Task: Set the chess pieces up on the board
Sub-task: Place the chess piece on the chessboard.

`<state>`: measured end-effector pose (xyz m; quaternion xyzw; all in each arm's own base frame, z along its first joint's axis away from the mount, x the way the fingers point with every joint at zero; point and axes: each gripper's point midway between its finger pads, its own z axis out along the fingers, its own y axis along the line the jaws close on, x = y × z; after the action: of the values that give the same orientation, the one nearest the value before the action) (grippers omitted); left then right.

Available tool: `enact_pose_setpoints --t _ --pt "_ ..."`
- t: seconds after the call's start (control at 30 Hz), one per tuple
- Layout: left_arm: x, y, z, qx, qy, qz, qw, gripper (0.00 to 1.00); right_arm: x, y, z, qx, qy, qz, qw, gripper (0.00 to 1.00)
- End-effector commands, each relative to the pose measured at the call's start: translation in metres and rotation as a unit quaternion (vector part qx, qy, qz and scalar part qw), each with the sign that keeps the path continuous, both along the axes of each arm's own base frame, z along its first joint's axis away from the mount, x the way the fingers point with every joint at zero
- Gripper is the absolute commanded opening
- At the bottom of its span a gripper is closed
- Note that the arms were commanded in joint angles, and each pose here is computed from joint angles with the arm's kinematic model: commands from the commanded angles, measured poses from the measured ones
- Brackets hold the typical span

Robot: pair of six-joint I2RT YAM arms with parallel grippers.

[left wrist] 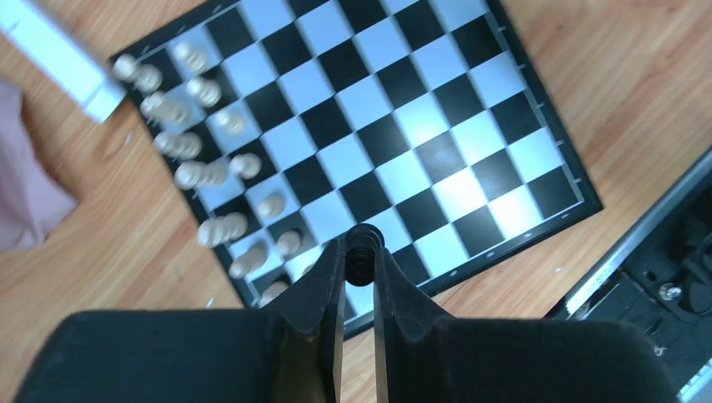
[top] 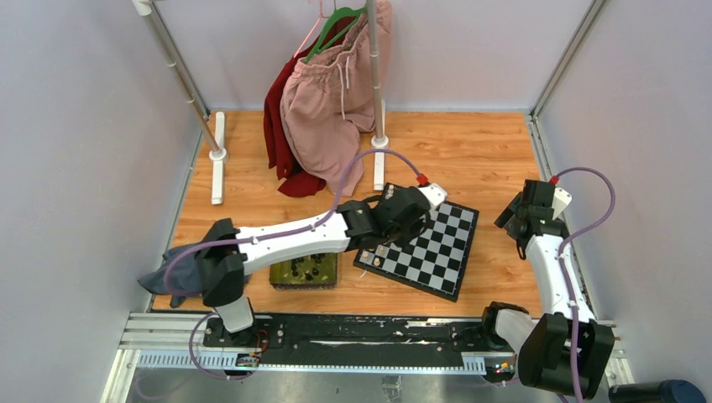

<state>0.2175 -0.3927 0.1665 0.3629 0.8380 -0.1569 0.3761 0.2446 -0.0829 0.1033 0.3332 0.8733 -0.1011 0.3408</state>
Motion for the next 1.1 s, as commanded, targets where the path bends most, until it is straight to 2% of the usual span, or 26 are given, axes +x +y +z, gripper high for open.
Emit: enact_pose_setpoints --t 0.0,0.27,0.5,1.07 --pt "-0.01 -0.045 0.011 -0.007 -0.023 -0.078 0.997 0.0 -0.002 -0.005 -0.01 0.025 -0.011 -0.037 0.999 0.78" --pt "-0.016 -0.093 -0.017 0.005 -0.013 -0.146 0.989 0.0 -0.008 -0.017 -0.016 0.026 -0.015 -0.071 0.997 0.78" --pt "-0.009 -0.122 -0.038 0.022 -0.016 -0.175 0.984 0.0 -0.01 -0.027 -0.014 0.02 -0.024 -0.094 0.995 0.78" --pt "-0.004 -0.153 -0.068 0.024 -0.013 -0.199 0.98 0.0 -0.017 -0.029 -0.022 0.024 -0.032 -0.116 0.992 0.78"
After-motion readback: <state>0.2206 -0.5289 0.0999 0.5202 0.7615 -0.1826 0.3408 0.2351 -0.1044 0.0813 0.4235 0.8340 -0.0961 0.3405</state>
